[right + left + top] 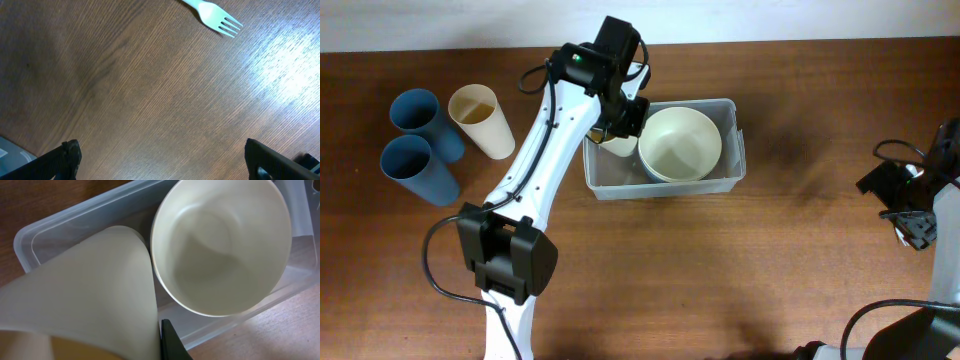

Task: Pack container
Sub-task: 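Lower the cream cup into the container's left end beside the bowls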

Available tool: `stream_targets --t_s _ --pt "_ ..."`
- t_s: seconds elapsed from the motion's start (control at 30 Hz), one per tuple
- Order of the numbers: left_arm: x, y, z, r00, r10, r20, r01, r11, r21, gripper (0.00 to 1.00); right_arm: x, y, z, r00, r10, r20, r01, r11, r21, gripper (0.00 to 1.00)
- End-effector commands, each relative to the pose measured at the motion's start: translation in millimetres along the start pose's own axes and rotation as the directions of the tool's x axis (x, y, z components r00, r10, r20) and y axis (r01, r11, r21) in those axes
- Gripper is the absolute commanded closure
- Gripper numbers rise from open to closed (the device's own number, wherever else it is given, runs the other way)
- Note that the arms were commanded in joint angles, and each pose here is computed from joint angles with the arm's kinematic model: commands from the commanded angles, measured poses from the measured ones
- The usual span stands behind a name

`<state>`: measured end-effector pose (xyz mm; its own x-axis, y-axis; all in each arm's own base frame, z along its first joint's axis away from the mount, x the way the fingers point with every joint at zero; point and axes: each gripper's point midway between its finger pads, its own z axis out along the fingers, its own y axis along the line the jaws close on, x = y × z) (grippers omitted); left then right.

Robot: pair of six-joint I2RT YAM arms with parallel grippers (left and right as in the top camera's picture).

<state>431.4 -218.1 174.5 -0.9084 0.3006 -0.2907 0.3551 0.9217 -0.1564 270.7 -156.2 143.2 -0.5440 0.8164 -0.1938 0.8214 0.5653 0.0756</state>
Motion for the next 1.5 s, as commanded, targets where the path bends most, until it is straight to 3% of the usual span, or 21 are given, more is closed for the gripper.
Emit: stream_targets --t_s 0.0,0.33,0.7,1.03,1.47 --pt "-6.4 -2.5 -7.0 0.999 0.030 0.030 -0.030 0.999 -0.010 0.99 -0.5 -4.1 0.3 1.000 0.010 0.005 -0.010 1.000 0.013 0.01" --pt "-9.3 20.9 -8.4 0.999 0.003 0.042 0.002 0.994 -0.108 0.98 -0.5 -4.1 0.3 1.000 0.010 0.005 -0.010 1.000 0.013 0.01" --pt "-7.7 33.4 10.3 1.000 -0.021 0.007 0.021 0.993 -0.120 0.98 -0.5 -4.1 0.3 1.000 0.010 0.005 -0.010 1.000 0.013 0.01" --pt "7.8 17.0 14.5 0.998 -0.028 -0.064 0.026 0.999 -0.027 0.99 -0.6 -4.1 0.3 1.000 0.010 0.005 -0.010 1.000 0.013 0.01" --pt "-5.3 14.2 15.0 1.000 -0.016 -0.012 0.016 1.000 -0.012 0.98 -0.5 -4.2 0.3 1.000 0.010 0.005 -0.010 1.000 0.014 0.01"
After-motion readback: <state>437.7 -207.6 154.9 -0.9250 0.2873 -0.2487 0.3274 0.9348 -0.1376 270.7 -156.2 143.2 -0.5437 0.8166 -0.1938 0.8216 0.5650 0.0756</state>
